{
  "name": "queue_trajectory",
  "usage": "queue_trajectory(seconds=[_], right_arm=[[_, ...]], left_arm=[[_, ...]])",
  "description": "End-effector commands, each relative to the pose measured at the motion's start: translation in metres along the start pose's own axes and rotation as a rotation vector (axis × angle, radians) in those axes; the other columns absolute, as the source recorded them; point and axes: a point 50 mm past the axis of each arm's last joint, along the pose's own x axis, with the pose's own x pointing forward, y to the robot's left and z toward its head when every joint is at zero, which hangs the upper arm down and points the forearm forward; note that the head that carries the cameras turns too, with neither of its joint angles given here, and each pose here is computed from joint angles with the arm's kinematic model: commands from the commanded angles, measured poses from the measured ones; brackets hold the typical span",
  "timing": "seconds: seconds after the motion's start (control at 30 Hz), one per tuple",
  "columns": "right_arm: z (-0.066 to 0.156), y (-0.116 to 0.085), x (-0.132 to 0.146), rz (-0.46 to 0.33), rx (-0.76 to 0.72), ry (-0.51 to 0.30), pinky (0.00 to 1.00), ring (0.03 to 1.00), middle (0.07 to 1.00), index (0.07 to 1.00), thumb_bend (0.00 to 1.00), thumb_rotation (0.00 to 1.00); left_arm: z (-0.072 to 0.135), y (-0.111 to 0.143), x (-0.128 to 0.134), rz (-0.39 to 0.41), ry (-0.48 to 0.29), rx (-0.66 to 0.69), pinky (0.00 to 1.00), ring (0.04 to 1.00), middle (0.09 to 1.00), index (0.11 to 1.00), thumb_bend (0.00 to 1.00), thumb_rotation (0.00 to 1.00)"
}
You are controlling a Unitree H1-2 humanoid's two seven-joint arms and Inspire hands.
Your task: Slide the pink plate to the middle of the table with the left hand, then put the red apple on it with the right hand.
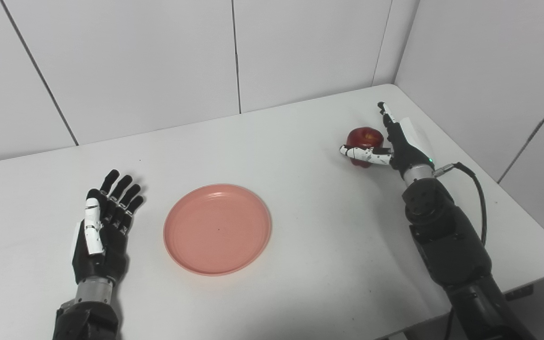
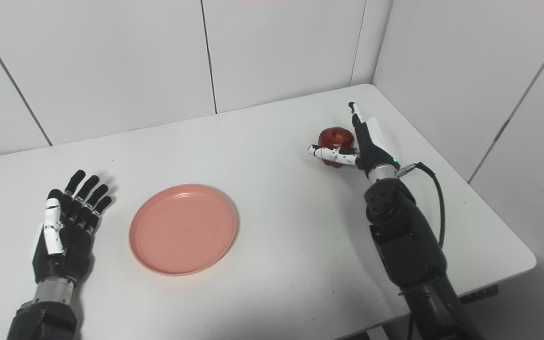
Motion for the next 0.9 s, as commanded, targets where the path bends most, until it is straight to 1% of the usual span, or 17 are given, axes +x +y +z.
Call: queue_trajectory(seconds=[0.0,0.17,0.37,0.53,0.7,0.87], right_arm=[[0.017,-0.020,0.011,-0.064,-0.013,-0.074,0.82,0.927,0.962,0.978,1.00,0.49],[0.018,-0.020,0.013,-0.062,-0.011,-0.067,0.82,0.926,0.963,0.975,1.00,0.46],[0.018,-0.023,0.017,-0.060,-0.016,-0.079,0.82,0.922,0.957,0.968,1.00,0.41],[0.020,-0.025,0.018,-0.053,-0.028,-0.075,0.83,0.921,0.952,0.961,1.00,0.39],[0.019,-0.024,0.020,-0.044,-0.035,-0.069,0.80,0.898,0.929,0.939,1.00,0.39],[0.020,-0.022,0.022,-0.041,-0.035,-0.079,0.78,0.876,0.903,0.910,1.00,0.36]], left_arm=[[-0.023,0.008,-0.013,0.047,0.124,-0.011,0.87,0.862,0.877,0.864,0.40,1.00],[-0.023,0.009,-0.014,0.041,0.125,-0.012,0.87,0.864,0.878,0.869,0.39,1.00],[-0.023,0.008,-0.015,0.043,0.121,-0.009,0.88,0.864,0.876,0.867,0.40,1.00],[-0.023,0.007,-0.015,0.045,0.120,-0.008,0.87,0.862,0.873,0.864,0.40,1.00],[-0.023,0.006,-0.015,0.044,0.121,-0.010,0.87,0.863,0.873,0.866,0.40,1.00],[-0.022,0.005,-0.016,0.051,0.123,-0.007,0.87,0.860,0.872,0.863,0.40,1.00]])
